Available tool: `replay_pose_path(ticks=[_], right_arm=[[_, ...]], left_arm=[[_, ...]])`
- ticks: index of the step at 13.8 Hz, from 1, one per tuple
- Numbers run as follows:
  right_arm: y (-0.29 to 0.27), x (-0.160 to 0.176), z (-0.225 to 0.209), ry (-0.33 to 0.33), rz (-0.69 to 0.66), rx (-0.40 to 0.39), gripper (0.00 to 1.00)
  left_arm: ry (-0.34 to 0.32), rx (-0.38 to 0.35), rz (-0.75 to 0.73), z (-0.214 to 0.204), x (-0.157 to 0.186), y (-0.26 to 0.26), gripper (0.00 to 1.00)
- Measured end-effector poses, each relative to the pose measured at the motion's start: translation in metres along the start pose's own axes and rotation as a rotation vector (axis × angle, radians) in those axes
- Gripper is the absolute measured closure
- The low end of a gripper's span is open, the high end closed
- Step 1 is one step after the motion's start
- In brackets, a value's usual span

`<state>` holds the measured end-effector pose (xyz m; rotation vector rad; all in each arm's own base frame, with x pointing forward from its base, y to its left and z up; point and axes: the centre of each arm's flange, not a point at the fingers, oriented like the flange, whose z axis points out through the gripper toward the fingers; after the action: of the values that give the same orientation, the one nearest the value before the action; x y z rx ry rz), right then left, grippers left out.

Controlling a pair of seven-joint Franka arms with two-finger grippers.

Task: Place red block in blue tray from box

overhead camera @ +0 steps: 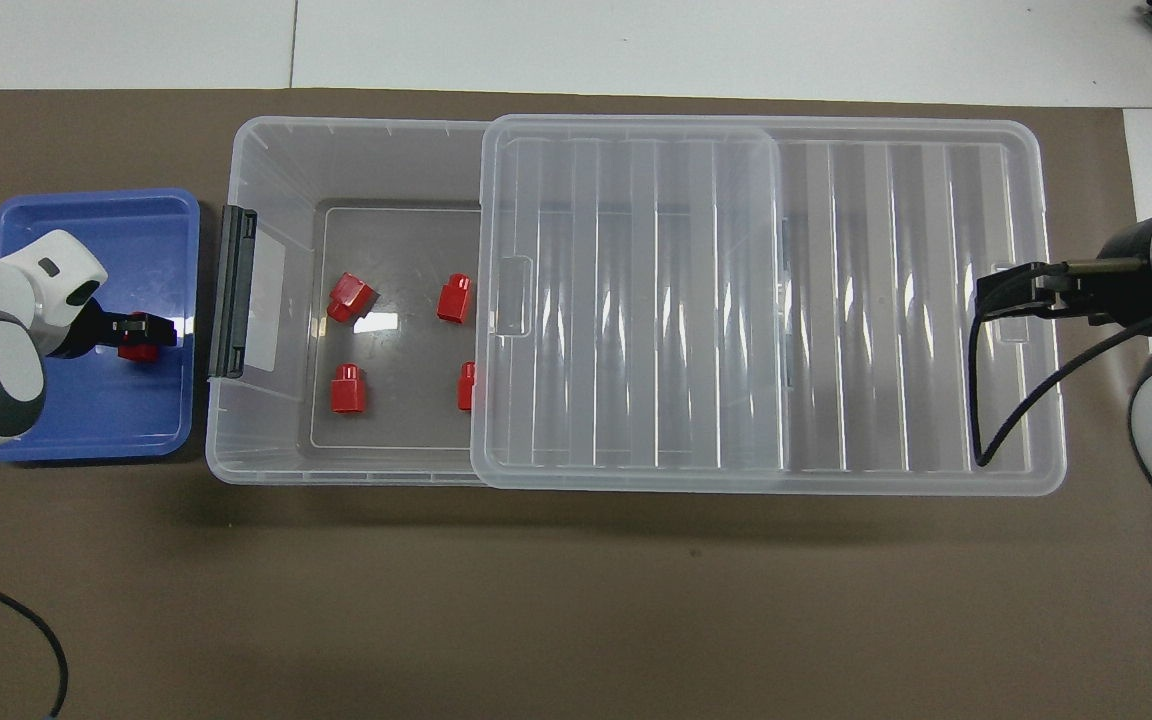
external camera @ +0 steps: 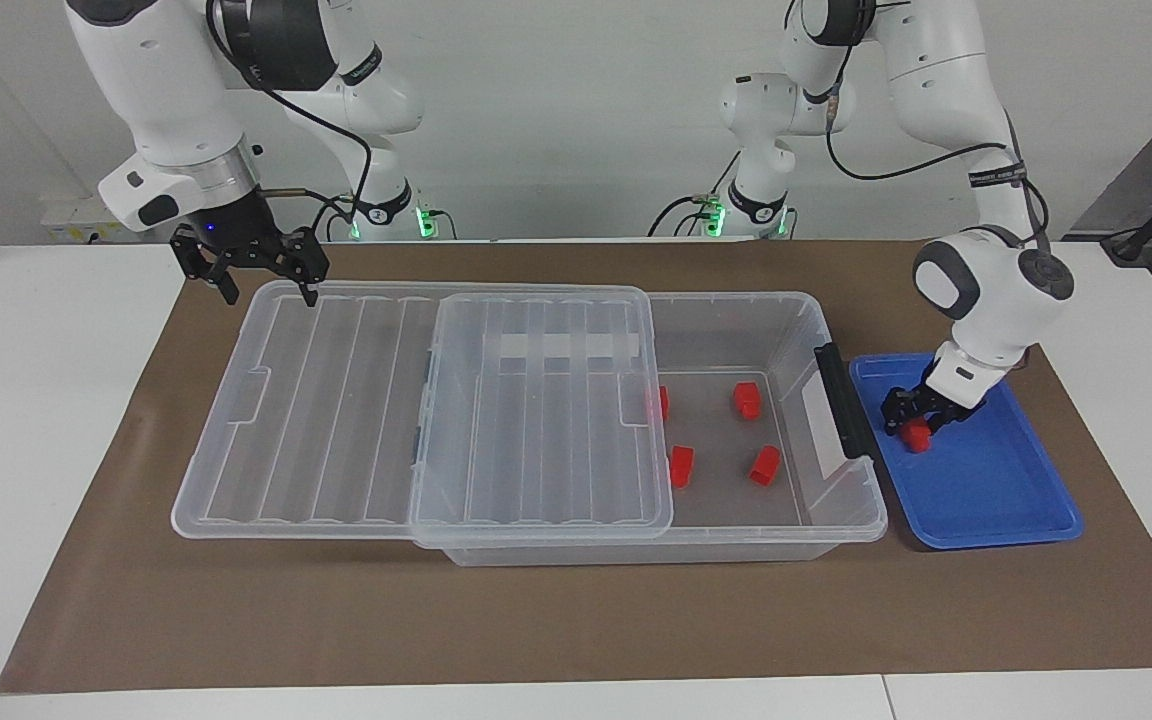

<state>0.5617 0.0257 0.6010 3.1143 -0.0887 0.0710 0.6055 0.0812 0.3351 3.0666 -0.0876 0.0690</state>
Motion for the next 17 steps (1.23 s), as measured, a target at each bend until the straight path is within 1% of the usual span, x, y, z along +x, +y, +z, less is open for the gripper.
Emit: replay_pose_path(ticks=[1,2,3,4,5,7,8,9,11,12,13,14,15,17], right_arm=[[0.003,0.0,0.001,-0.002,0.006,0.0,0.0],[0.008,0.001,0.002,-0.001,0.015,-0.001,0.01],[0.016,0.003,0.004,0.007,0.029,-0.001,0.04],[0.026,0.005,0.008,0.021,0.047,0.0,0.15],[0.038,0.008,0.014,0.035,0.06,0.0,0.15],[0.068,0.012,0.031,0.067,0.068,-0.003,0.35],[0.085,0.014,0.039,0.08,0.074,-0.006,0.5],[0.101,0.017,0.048,0.086,0.073,-0.009,0.6],[0.129,0.025,0.07,0.1,0.043,-0.014,0.85],[0.14,0.029,0.082,0.105,0.029,-0.015,0.91],[0.149,0.033,0.095,0.105,0.019,-0.016,0.91],[0.155,0.037,0.107,0.103,0.016,-0.015,0.97],[0.157,0.04,0.117,0.098,0.014,-0.012,0.98],[0.156,0.044,0.127,0.093,0.01,-0.009,0.97]], left_arm=[[-0.008,-0.006,-0.003,-0.016,0.005,-0.004,0.04],[-0.009,-0.007,-0.007,-0.026,0.008,-0.008,0.0],[-0.015,-0.011,-0.007,-0.031,0.008,-0.01,0.0],[-0.029,-0.019,-0.004,-0.036,0.008,-0.009,0.0],[-0.05,-0.03,0.0,-0.045,0.009,-0.007,0.0],[-0.094,-0.059,0.015,-0.079,0.012,0.0,0.0],[-0.101,-0.069,0.022,-0.1,0.012,0.002,0.0],[-0.101,-0.073,0.029,-0.121,0.01,0.004,0.0],[-0.087,-0.075,0.042,-0.16,0.0,0.006,0.0],[-0.074,-0.077,0.048,-0.178,-0.007,0.008,0.0],[-0.058,-0.082,0.048,-0.196,-0.013,0.01,0.0],[-0.045,-0.078,0.035,-0.216,-0.019,0.015,0.0],[-0.041,-0.053,0.018,-0.236,-0.022,0.027,0.0],[-0.031,0.008,0.02,-0.267,-0.02,0.076,0.0]])
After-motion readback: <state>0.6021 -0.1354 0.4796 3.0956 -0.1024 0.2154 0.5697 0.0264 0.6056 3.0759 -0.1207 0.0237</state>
